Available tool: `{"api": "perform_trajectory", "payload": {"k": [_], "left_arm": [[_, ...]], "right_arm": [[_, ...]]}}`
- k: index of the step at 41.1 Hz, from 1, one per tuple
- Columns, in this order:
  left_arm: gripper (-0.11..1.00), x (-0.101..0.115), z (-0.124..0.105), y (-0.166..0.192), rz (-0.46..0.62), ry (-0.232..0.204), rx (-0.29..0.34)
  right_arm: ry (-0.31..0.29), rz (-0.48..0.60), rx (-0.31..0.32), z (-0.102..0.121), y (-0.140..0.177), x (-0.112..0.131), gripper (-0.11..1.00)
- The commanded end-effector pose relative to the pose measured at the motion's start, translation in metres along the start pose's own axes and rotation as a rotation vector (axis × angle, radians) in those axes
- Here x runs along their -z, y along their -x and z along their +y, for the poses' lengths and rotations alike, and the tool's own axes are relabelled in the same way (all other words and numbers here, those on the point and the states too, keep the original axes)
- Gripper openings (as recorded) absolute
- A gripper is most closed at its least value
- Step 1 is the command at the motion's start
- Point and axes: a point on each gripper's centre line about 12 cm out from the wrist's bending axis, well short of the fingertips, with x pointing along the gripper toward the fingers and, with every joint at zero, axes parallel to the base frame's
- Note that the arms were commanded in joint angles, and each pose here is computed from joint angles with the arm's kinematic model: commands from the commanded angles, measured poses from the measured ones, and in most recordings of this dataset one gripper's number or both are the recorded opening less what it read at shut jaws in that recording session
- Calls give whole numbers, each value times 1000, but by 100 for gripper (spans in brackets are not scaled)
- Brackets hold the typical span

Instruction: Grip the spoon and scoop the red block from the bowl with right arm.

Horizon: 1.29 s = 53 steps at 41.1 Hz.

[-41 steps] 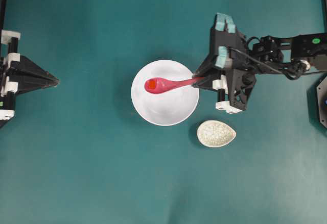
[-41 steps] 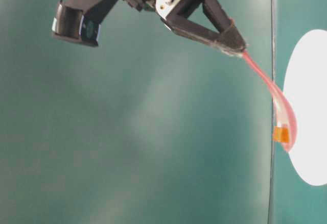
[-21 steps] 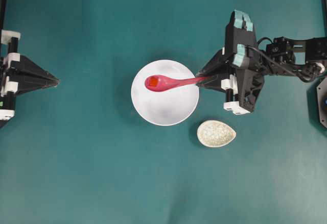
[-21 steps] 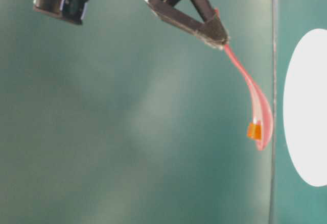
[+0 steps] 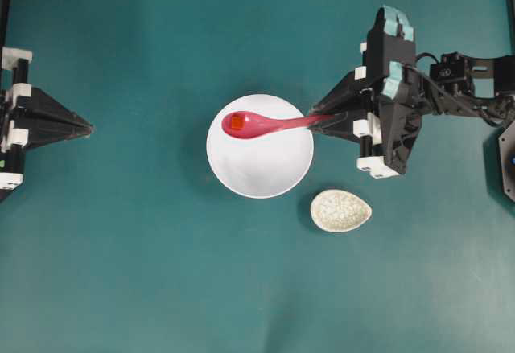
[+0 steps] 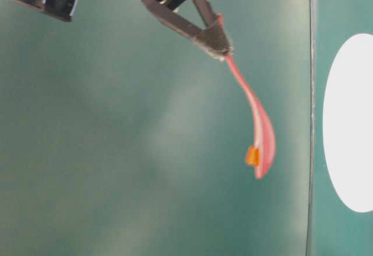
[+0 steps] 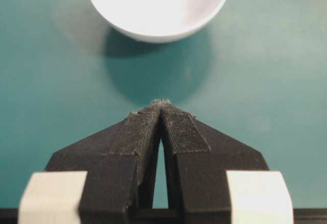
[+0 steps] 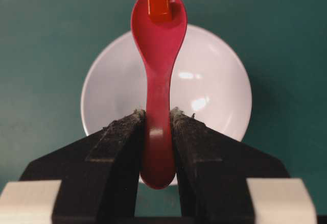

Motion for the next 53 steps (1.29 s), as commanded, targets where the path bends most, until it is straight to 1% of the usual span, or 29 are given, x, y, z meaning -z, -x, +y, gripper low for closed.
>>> {"api": "perform_trajectory", "payload": {"k": [1,9,16,45,53], "left_arm": [[0,-13,0,2,-32,-1,-2],[0,-12,0,2,-31,-2,-2],[0,-12,0,2,-31,-2,-2],[0,-11,0,1,-14,-7,-3],[0,-11,1,2,-15,-2,-3]], "right_arm": [[0,-67,-8,3,9,-21,25],[2,-90,-14,5,15,-30,25],[4,-89,-24,7,19,-34,25],[7,-86,-28,8,22,-34,25],[13,-88,-25,7,22,-34,25]]}}
